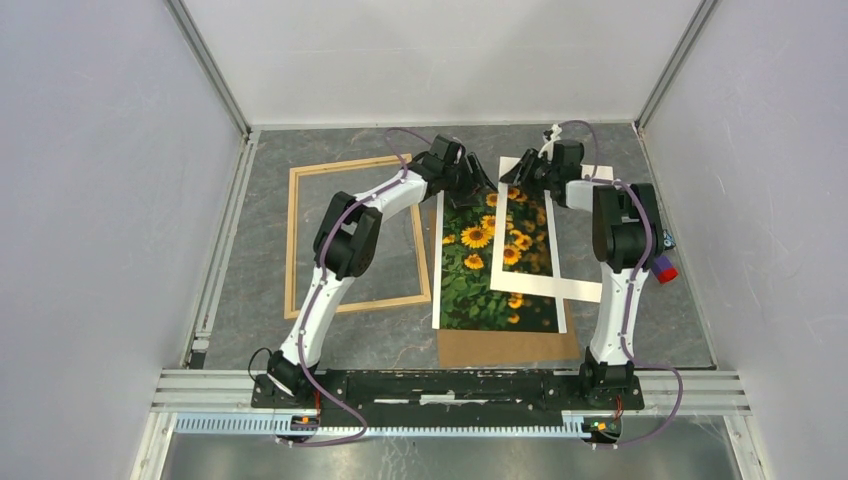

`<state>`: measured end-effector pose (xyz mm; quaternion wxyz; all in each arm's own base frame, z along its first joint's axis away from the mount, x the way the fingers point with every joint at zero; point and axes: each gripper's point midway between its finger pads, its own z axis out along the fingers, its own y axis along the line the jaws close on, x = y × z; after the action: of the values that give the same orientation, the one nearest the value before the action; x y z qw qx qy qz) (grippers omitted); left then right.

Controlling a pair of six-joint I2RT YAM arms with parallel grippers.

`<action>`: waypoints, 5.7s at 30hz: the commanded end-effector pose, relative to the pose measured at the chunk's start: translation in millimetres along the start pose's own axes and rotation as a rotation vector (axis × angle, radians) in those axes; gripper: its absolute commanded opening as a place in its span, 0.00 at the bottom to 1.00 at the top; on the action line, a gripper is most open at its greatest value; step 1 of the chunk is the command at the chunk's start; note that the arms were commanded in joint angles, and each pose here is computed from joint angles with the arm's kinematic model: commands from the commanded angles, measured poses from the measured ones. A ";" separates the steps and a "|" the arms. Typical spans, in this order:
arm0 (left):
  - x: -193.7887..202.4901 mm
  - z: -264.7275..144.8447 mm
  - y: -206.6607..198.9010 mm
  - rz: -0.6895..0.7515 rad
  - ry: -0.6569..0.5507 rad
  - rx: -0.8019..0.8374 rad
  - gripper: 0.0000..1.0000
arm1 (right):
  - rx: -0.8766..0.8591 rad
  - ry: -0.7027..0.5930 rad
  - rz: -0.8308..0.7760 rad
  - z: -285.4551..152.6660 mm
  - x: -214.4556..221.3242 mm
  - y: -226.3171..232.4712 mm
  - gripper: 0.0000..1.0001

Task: Put the photo into the frame

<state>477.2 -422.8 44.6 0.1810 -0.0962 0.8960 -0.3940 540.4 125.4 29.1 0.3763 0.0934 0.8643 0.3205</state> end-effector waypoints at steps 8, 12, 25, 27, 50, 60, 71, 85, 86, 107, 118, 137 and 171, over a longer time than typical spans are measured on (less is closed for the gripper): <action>5.4 -1.4 29.9 -0.081 0.037 -0.017 0.75 | -0.278 0.041 0.143 3.9 30.8 53.9 0.41; -2.2 -1.6 28.4 -0.116 0.006 0.045 0.74 | -0.277 0.052 0.188 3.4 42.2 56.6 0.40; -12.9 4.9 27.1 -0.254 -0.041 0.123 0.82 | -0.283 0.084 0.275 10.4 67.1 64.5 0.37; -16.0 3.8 17.6 -0.248 -0.045 0.189 0.82 | -0.301 0.086 0.283 10.0 67.0 67.9 0.37; -40.2 -16.3 17.7 -0.212 -0.107 0.195 0.23 | -0.090 0.072 0.044 -15.6 48.4 58.7 0.42; -39.9 -52.4 -3.6 -0.146 -0.107 0.173 0.07 | 0.207 0.062 -0.446 -80.6 30.5 80.2 0.78; -11.4 -118.1 -47.6 -0.131 -0.117 0.180 0.02 | 0.470 0.101 -0.932 -174.6 103.7 141.5 0.80; 13.4 -150.6 -59.9 -0.147 -0.113 0.157 0.02 | 0.817 -0.051 -1.021 -224.1 144.8 154.8 0.61; 13.4 -151.1 -59.0 -0.149 -0.113 0.152 0.02 | 0.813 -0.050 -1.028 -222.9 147.3 159.0 0.60; 9.1 -198.7 -86.5 -0.008 -0.152 0.156 0.42 | 0.907 -0.158 -0.982 -245.1 126.7 169.4 0.00; 4.4 -322.0 -133.7 0.320 -0.312 0.161 1.00 | 0.969 -0.250 -0.986 -295.7 54.3 160.5 0.00; 31.6 -512.0 -183.6 0.492 -0.641 0.326 1.00 | -0.173 -0.285 -0.730 -267.2 11.8 431.2 0.00; 22.9 -492.7 -155.8 0.516 -0.660 0.213 1.00 | -0.386 0.111 0.173 -46.3 158.2 254.4 0.00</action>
<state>261.4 -199.9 449.4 0.5416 0.0103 0.7564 -0.3666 371.1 352.7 109.2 0.3021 0.0791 0.8133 0.4910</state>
